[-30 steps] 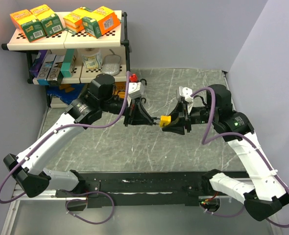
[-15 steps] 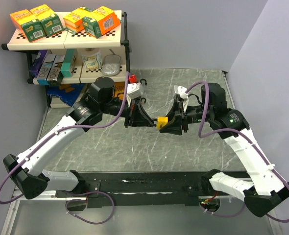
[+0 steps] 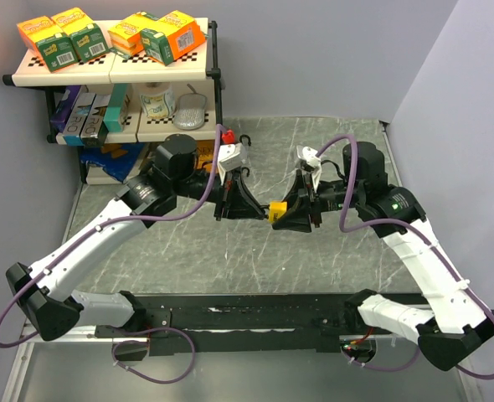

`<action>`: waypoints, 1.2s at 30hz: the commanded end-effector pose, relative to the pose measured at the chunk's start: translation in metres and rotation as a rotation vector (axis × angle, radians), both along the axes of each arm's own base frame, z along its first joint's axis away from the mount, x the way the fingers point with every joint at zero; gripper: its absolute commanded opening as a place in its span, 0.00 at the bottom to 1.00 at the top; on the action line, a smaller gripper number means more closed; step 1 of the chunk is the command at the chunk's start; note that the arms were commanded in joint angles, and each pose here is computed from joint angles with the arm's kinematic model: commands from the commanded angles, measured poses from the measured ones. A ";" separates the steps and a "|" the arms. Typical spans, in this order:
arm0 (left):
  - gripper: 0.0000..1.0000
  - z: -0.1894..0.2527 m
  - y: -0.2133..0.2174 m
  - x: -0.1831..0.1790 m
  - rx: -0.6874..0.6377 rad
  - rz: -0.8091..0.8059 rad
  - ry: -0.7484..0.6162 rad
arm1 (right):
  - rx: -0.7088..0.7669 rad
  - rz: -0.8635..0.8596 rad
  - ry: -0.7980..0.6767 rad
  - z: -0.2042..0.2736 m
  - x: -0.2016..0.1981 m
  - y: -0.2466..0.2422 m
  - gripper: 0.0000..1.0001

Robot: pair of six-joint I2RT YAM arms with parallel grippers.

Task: Lock with the key
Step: Lock the lock.

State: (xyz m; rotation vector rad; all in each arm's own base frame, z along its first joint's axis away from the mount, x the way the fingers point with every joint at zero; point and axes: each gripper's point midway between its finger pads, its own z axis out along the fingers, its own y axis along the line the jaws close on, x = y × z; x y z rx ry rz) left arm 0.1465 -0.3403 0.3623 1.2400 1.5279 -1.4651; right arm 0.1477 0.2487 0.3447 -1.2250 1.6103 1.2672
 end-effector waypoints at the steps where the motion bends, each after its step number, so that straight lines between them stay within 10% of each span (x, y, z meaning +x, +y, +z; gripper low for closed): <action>1: 0.01 0.011 -0.038 -0.020 -0.101 -0.112 -0.082 | 0.135 0.142 -0.204 0.037 0.005 0.032 0.00; 6: 0.01 0.008 -0.012 0.003 -0.069 -0.048 -0.111 | 0.085 0.132 -0.209 0.023 -0.002 0.016 0.05; 9: 0.01 0.001 0.008 0.015 -0.026 -0.016 -0.125 | 0.049 0.076 -0.185 0.020 0.005 0.001 0.64; 12: 0.01 -0.005 0.025 0.019 0.011 -0.011 -0.175 | 0.020 -0.002 -0.173 0.018 0.015 -0.019 0.75; 36: 0.01 -0.003 0.032 0.008 -0.008 -0.031 -0.175 | -0.065 -0.017 -0.202 -0.009 0.010 -0.017 0.51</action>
